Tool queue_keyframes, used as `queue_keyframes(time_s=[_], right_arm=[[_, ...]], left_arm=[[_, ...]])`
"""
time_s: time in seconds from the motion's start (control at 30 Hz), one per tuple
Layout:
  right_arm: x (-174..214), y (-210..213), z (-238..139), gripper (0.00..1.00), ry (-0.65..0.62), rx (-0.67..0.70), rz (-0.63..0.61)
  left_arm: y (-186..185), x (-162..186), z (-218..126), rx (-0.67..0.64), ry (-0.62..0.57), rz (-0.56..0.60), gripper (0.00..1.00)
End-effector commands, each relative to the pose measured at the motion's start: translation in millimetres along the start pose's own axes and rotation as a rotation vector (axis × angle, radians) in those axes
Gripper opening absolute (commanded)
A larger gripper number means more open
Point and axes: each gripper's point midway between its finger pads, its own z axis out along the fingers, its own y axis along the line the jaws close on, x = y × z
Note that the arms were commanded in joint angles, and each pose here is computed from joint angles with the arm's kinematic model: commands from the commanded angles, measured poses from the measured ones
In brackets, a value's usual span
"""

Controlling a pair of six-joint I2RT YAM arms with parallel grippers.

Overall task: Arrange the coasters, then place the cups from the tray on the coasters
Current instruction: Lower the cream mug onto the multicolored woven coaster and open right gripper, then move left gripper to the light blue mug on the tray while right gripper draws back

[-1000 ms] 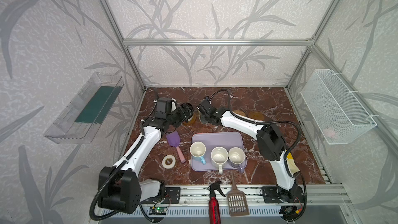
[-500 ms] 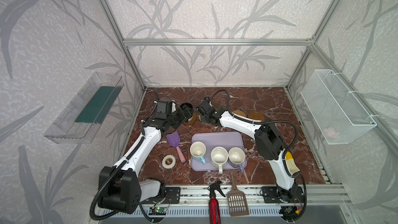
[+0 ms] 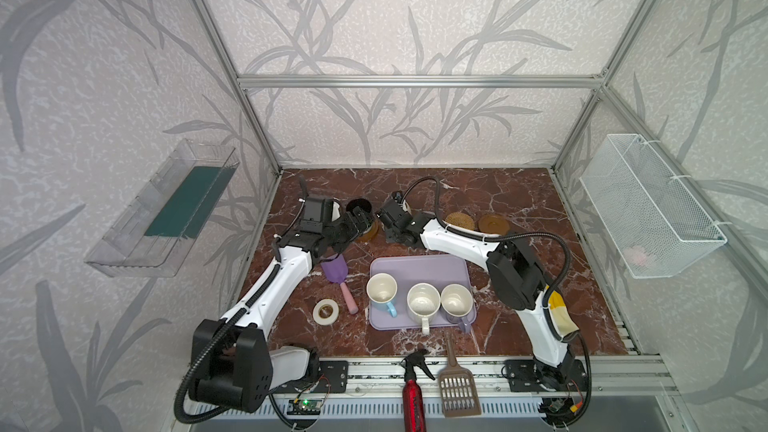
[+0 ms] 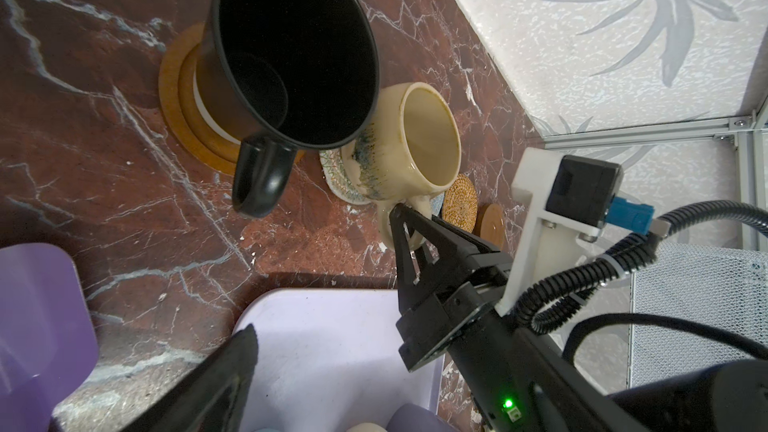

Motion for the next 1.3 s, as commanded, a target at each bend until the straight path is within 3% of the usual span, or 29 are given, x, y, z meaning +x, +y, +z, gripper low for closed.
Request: queue_keyframes(time_s=[0.0, 0.07, 0.37, 0.6, 0.83, 0.87, 0.93, 0.97, 1.27], right_arm=[[10, 1, -2, 0.08, 0.015, -0.003, 0.036], [14, 0, -2, 0.17, 0.022, -0.007, 0.043], [17, 5, -2, 0.31, 0.039, -0.039, 0.038], [8, 3, -16, 0.51, 0.029, -0.049, 0.033], [-9, -6, -55, 0.79, -0.029, -0.098, 0.069], [-11, -9, -62, 0.88, -0.040, -0.105, 0.073], [-13, -14, -76, 0.90, -0.047, -0.116, 0.075], [-13, -18, -84, 0.99, -0.051, -0.123, 0.079], [-14, -45, -144, 0.99, -0.097, -0.206, 0.105]], left_arm=[[-4, -2, -4, 0.028, -0.013, 0.008, 0.97], [-4, -1, -5, 0.028, -0.012, 0.006, 0.97], [-4, 0, -5, 0.032, -0.009, 0.004, 0.97], [-1, 4, -8, 0.017, -0.002, 0.013, 0.99], [8, 20, -28, -0.105, 0.043, 0.094, 0.99], [9, 22, -33, -0.124, 0.045, 0.111, 0.99], [12, 30, -42, -0.158, 0.058, 0.130, 0.99], [13, 34, -46, -0.173, 0.065, 0.142, 0.99], [15, 91, -72, -0.373, 0.109, 0.332, 0.99]])
